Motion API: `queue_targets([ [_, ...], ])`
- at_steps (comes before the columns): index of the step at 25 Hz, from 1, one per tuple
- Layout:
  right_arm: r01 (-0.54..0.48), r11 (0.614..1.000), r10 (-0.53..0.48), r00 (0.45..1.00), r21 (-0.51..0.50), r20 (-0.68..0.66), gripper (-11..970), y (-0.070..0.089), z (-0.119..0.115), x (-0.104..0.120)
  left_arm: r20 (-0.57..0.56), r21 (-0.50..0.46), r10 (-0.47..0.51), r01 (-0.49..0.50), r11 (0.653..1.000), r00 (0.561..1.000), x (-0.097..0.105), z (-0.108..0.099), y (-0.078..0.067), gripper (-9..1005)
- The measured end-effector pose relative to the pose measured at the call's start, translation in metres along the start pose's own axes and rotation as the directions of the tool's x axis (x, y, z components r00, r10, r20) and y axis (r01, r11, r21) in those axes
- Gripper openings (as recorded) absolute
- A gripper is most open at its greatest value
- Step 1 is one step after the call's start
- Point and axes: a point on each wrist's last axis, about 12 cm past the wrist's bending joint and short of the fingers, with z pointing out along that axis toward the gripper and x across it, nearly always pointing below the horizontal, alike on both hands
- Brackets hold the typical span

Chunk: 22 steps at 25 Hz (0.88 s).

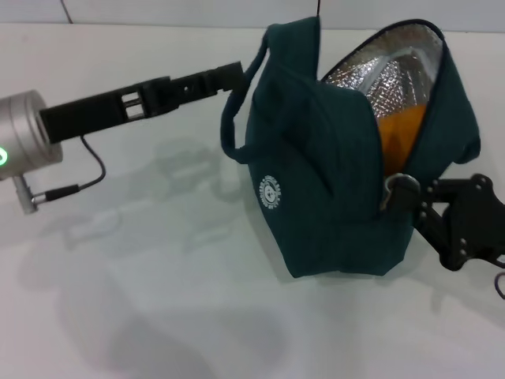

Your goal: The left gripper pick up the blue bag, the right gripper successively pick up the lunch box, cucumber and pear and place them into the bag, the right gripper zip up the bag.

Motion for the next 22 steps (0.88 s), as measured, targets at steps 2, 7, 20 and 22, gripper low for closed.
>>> queue_targets([
  [2, 0.004, 1.000, -0.004, 1.000, -0.011, -0.001, 34, -0.003, 0.005, -0.002, 0.019, 0.008, 0.016, -0.016, 1.000, 1.000, 0.005, -0.007, -0.002, 816],
  [7, 0.008, 0.999, -0.009, 1.000, -0.034, -0.015, 35, -0.008, 0.016, -0.004, 0.105, 0.018, 0.094, -0.096, 0.995, 0.990, 0.021, -0.034, -0.011, 809],
  [20, 0.056, 0.994, -0.052, 0.998, -0.089, 0.044, 39, -0.013, 0.027, -0.018, 0.034, 0.026, 0.179, -0.180, 0.983, 0.983, 0.087, -0.043, -0.011, 791],
  [22, 0.059, 0.994, -0.055, 0.998, -0.096, 0.044, 40, -0.014, 0.031, -0.019, 0.018, 0.046, 0.185, -0.185, 0.982, 0.983, 0.095, -0.039, -0.011, 789],
])
